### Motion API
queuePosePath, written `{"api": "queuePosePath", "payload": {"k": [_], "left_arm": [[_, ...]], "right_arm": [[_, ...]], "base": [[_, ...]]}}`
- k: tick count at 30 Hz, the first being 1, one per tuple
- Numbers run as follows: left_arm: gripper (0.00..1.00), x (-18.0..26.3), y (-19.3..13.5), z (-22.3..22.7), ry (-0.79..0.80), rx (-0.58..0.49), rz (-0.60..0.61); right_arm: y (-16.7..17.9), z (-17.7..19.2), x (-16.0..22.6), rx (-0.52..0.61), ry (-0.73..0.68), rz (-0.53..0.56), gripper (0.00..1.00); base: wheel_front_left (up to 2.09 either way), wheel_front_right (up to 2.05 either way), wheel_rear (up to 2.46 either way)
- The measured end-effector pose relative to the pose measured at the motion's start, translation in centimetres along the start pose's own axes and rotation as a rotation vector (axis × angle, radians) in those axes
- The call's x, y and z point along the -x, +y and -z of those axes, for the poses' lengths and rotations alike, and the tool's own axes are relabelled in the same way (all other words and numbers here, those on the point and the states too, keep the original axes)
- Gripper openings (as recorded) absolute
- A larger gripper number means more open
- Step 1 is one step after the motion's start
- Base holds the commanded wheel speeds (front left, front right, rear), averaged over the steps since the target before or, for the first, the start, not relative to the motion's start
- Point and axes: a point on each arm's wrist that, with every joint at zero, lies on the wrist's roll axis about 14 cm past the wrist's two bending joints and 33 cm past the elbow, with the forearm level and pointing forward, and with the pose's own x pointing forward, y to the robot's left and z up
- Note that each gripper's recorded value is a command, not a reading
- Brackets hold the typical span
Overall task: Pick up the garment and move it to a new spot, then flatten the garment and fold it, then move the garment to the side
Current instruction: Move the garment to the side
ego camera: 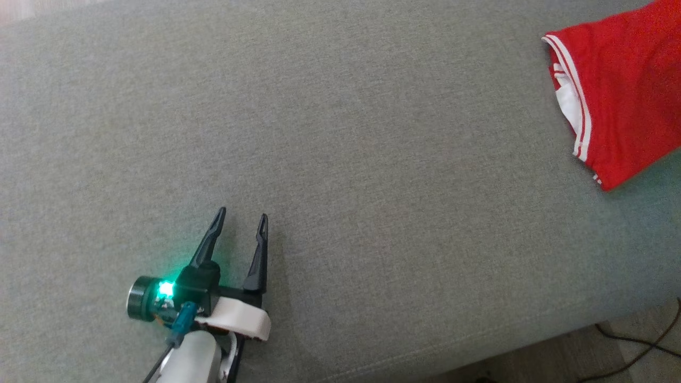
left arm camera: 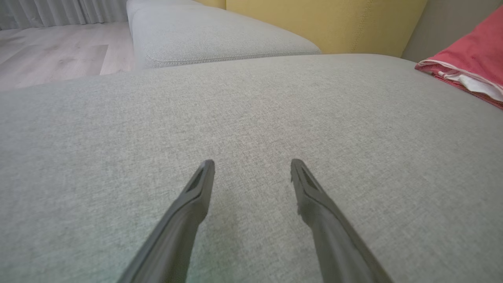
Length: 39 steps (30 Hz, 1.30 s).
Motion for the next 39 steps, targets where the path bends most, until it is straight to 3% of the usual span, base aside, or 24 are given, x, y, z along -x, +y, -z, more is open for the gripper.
{"api": "queuePosePath", "payload": {"k": [4,12,18,27,39], "left_arm": [[1.0,0.0,0.1,-0.2,-0.006,-0.001,-0.006],[1.0,0.2,1.6,-1.2,-0.031,-0.009,-0.064],[1.0,1.4,3.5,-1.9,-0.047,-0.005,-0.149],[1.0,4.1,6.4,-2.6,-0.066,-0.005,-0.266],[1.0,7.9,9.1,-3.2,-0.093,0.02,-0.39]], "right_arm": [[0.1,-2.6,-0.2,0.0,-0.086,0.017,1.0],[8.8,-6.3,1.5,-0.077,-0.243,-0.14,1.0],[14.1,-4.1,5.6,-0.154,-0.242,-0.28,1.0],[19.2,3.0,12.0,-0.28,-0.075,-0.445,1.0],[21.2,3.0,14.5,-0.29,-0.082,-0.518,1.0]], "base": [[0.0,0.0,0.0],[0.0,0.0,0.0],[0.0,0.0,0.0],[0.0,0.0,0.0],[0.0,0.0,0.0]]}}
